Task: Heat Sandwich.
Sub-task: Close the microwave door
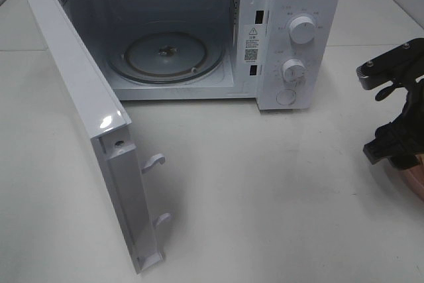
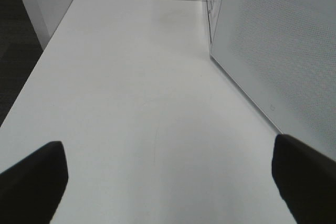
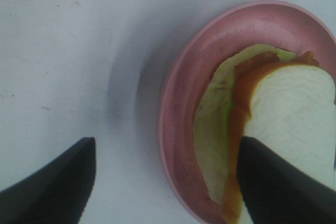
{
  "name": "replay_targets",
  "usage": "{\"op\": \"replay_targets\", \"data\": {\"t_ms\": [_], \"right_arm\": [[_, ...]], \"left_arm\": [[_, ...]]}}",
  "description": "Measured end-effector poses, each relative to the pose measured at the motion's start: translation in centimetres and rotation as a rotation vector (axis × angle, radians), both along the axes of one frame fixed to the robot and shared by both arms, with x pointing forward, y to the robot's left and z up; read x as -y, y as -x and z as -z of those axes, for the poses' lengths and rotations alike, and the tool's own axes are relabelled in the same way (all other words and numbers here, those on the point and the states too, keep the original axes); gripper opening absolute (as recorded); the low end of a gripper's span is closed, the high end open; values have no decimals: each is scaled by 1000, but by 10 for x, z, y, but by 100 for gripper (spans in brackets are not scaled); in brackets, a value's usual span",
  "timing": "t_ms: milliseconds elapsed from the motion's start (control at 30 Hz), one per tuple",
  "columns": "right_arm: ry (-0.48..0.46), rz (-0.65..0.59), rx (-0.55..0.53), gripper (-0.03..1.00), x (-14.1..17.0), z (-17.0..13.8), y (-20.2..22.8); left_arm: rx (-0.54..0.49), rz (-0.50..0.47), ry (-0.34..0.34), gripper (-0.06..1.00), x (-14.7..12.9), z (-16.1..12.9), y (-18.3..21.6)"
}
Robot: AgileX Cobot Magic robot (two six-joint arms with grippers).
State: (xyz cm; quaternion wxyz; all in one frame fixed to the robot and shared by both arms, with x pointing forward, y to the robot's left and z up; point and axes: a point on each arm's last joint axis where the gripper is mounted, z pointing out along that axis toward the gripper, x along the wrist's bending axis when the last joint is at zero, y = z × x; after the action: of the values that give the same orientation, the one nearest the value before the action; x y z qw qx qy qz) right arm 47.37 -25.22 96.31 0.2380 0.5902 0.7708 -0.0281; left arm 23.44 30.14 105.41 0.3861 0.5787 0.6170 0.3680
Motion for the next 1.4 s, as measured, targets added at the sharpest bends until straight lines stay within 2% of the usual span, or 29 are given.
{"op": "replay_targets", "data": {"t_ms": [167,400,600,700,1033,1100,1200,1400], "right_arm": [[-50,27,18,80,3,-23,16],[-119,29,26,80,5,-46,37],[-231,-30,77,79,7,-74,66],[-257,-53,98,78,8,-83,75],[-330,-107,294,77,28,-121,134],[-334,-108,309,77,30,-123,138],[-362,-115,399,77,37,-131,158],[-381,-108,457,77,47,-135,183]], "left_arm": [[0,0,0,99,0,0,0],[0,0,0,99,0,0,0],[0,0,0,99,0,0,0],[0,0,0,99,0,0,0],[0,0,0,99,0,0,0],[0,0,0,99,0,0,0],[0,0,0,99,0,0,0],[0,0,0,99,0,0,0]]}}
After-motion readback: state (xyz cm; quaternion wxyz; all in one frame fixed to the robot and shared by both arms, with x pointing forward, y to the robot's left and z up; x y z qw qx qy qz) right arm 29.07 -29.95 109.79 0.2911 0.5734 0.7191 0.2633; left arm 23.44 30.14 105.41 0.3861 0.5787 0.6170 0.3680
